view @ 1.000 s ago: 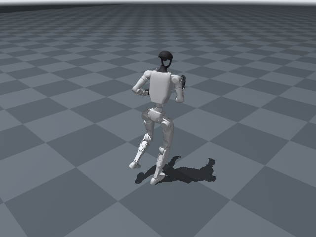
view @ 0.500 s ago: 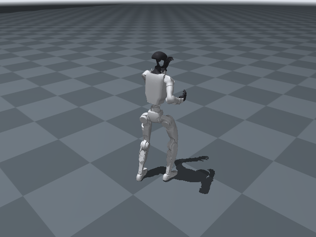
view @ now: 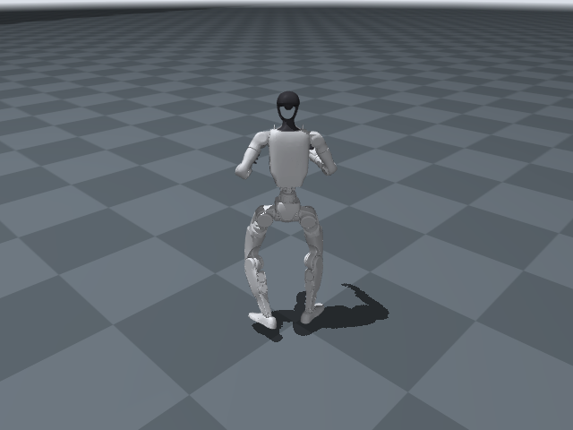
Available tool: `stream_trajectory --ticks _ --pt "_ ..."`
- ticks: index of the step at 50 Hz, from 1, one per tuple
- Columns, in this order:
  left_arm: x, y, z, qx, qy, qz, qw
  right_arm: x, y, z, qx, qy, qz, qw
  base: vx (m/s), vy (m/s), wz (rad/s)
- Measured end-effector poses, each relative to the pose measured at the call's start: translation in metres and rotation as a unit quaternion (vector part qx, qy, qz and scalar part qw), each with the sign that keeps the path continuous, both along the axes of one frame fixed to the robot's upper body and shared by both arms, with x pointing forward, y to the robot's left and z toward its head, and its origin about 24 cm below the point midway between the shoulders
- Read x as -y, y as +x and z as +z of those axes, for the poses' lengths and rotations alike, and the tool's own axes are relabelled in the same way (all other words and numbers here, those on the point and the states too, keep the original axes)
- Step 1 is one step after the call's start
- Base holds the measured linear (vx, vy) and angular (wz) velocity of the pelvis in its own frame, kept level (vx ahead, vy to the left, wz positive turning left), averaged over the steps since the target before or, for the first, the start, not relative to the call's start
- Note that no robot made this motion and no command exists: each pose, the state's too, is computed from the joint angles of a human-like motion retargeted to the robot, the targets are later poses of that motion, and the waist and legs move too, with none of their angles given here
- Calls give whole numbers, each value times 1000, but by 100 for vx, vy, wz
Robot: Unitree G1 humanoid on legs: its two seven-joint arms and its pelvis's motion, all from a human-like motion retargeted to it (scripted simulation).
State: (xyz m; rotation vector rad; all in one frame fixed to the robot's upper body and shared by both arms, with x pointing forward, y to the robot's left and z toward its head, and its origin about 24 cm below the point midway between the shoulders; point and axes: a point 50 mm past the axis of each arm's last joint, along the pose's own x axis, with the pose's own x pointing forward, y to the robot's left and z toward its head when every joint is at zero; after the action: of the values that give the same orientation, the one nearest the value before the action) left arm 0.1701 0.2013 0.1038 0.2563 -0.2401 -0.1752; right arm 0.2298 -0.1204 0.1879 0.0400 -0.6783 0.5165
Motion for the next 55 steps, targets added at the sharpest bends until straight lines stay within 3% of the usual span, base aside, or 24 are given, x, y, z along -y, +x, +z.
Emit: stream_trajectory --ticks 2,4,13,15,19,23,25,29,34,38,42,47,49,51,55 --pt "-1 -6 -2 -24 -73 -30 997 -6 -1 7 4 -1 29 1000 28 -10 309" --pt "-8 -6 -11 -52 -66 -20 996 -9 -4 9 2 -1 49 999 26 -8 350" --pt "7 30 -19 10 111 34 993 7 -46 -12 -54 110 57 991 19 -2 388" --pt "13 25 -17 12 94 30 995 8 -40 -26 -77 92 34 992 19 4 296" --pt "16 8 -27 -29 -56 28 998 2 -29 -16 -15 16 -1 1000 24 6 273" --pt "33 24 -24 -19 -108 15 994 -21 -20 -15 -84 160 97 979 26 -6 374" --pt "51 47 -2 37 -109 -7 993 -18 -9 -34 -129 167 39 977 31 -3 414" --pt "96 80 105 268 -124 -73 953 27 -8 -71 -190 170 -111 961 41 -5 398" --pt "111 47 223 520 -197 -67 829 72 -51 -89 -241 165 -141 946 56 -19 317" --pt "101 23 248 575 -279 -57 767 81 -63 -89 -268 105 -116 951 64 -40 110" --pt "84 24 213 538 -247 -53 804 64 -43 -89 -250 28 -81 964 70 -50 -37" --pt "49 54 99 313 -8 27 949 23 13 -72 -119 -72 -89 986 68 -42 -40" --pt "23 47 38 168 28 70 983 11 29 -35 -39 -43 -93 994 72 -36 -51" --pt "-2 16 -2 50 -11 84 995 5 26 16 53 30 -81 995 84 -32 -62" --pt "-31 -37 -11 -54 -61 72 994 14 -18 82 196 182 -45 963 102 -21 -72"
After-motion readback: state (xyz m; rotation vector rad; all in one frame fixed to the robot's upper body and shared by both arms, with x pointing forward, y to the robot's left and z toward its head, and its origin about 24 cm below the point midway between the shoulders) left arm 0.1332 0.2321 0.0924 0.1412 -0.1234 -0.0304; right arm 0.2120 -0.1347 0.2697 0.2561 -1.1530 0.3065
